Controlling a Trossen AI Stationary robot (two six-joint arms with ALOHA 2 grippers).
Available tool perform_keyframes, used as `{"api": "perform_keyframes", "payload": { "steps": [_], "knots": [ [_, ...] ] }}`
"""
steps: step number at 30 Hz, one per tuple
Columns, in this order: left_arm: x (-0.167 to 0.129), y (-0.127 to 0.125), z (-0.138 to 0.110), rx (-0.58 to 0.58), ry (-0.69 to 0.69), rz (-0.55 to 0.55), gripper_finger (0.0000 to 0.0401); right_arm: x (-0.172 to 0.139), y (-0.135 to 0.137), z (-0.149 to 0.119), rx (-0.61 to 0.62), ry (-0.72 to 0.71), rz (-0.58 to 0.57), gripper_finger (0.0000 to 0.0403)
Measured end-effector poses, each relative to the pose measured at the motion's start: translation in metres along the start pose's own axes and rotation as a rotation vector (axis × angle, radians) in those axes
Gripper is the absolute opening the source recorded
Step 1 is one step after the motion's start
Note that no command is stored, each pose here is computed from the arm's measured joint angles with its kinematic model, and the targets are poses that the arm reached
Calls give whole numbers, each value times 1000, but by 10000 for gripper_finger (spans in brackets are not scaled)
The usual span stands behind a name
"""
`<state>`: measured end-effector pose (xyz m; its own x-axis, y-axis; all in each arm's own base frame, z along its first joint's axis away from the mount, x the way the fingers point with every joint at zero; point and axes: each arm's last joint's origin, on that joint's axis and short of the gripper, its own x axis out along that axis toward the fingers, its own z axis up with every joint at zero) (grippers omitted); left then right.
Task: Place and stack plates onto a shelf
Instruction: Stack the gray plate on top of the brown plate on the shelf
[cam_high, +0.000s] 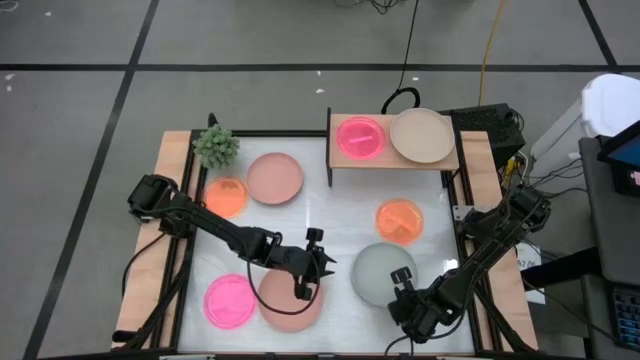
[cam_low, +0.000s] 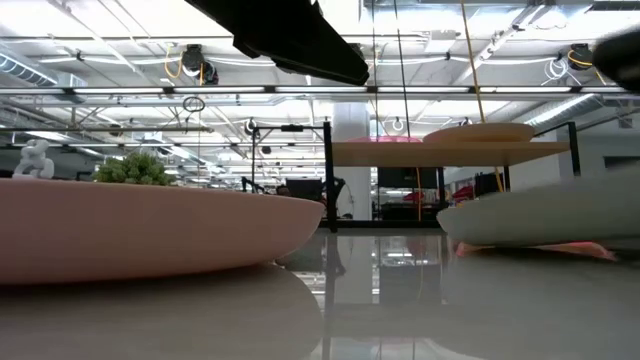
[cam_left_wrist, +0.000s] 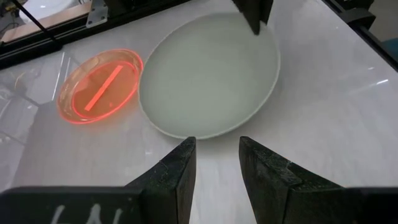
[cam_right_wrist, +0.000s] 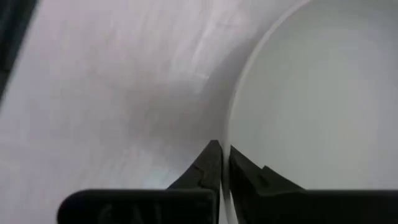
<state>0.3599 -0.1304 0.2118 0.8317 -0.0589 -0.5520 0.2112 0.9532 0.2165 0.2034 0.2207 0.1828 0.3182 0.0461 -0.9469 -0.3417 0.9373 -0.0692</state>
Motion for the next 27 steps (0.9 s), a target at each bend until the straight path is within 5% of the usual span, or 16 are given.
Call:
{"api": "perform_keyframes", "payload": {
  "steps": [13, 27],
  "knots": [
    [0, 0, 0, -25, 1, 0, 129, -66, -10, 22, -30, -27, -193, 1],
    [0, 0, 0, -29, 1, 0, 129, -91, -40, 18, -8, 83, -349, 0]
  ]
}}
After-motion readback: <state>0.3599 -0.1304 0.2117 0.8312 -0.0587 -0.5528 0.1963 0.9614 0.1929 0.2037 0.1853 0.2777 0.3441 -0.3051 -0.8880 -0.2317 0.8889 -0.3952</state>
